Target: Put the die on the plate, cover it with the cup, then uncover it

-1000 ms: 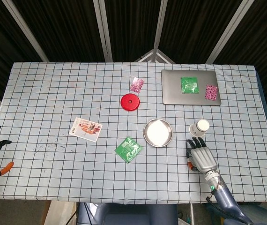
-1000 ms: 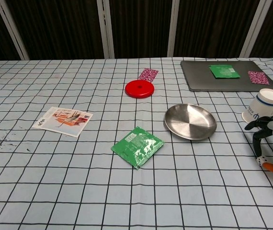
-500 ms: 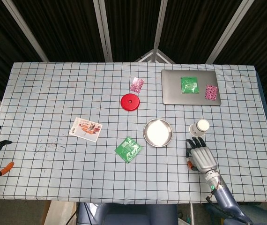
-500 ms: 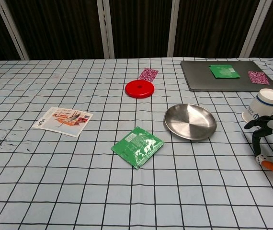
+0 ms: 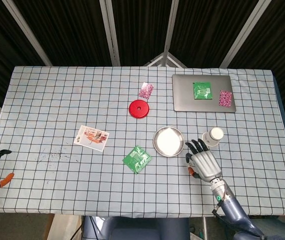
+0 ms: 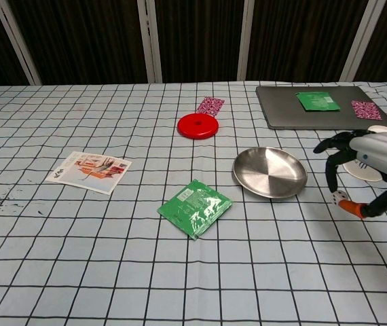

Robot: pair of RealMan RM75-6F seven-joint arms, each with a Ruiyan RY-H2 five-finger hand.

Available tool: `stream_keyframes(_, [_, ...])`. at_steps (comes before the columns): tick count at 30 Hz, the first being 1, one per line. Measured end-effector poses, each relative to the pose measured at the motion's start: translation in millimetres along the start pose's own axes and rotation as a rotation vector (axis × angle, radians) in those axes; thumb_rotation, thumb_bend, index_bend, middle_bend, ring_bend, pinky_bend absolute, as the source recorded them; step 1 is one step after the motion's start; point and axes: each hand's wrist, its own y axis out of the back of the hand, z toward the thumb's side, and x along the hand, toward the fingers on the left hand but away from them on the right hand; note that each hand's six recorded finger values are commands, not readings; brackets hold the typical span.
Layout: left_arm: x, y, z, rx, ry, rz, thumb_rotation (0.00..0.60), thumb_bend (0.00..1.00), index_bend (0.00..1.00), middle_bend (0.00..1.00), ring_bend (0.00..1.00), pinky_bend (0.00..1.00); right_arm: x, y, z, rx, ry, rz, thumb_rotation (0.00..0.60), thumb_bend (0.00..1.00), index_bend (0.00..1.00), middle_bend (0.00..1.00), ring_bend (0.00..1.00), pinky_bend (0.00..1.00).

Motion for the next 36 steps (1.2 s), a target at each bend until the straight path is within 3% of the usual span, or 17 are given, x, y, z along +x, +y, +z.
stream_keyframes(6, [1.0,1.4,-2.3,-0.013,0.001,-0.002,0.6,0.26,0.31,0.0,0.0,0.13,-34.8,12.3,35.4,-0.027,0.054,-0.025,0.6,0.41,0.58,0.14,0.09,0.0])
stream_keyframes(13, [2.6,0.2,-2.7,-0.018,-0.013,-0.014,0.6,0.26,0.31,0.0,0.0,0.13,-76.7,8.9,53.3,-0.058,0.045,-0.054,0.6,0.41,0.58,0.14,0.09,0.0])
stream_keyframes(21, [3.9,-2.8,-1.5,-0.015,-0.02,-0.028,0.6,0.26,0.31,0.0,0.0,0.13,-106.1,0.1,51.1,-0.078,0.014,-0.051,0.6,0.41,0.58,0.14,0.09,0.0])
stream_keyframes(36, [4.1,-5.0,-0.4,-0.006,-0.016,-0.035,0.6,0.26,0.31,0.0,0.0,0.13,-117.9,-5.5,32.1,-0.074,-0.017,-0.039,0.6,0.41,0.58,0.14,0.09,0.0])
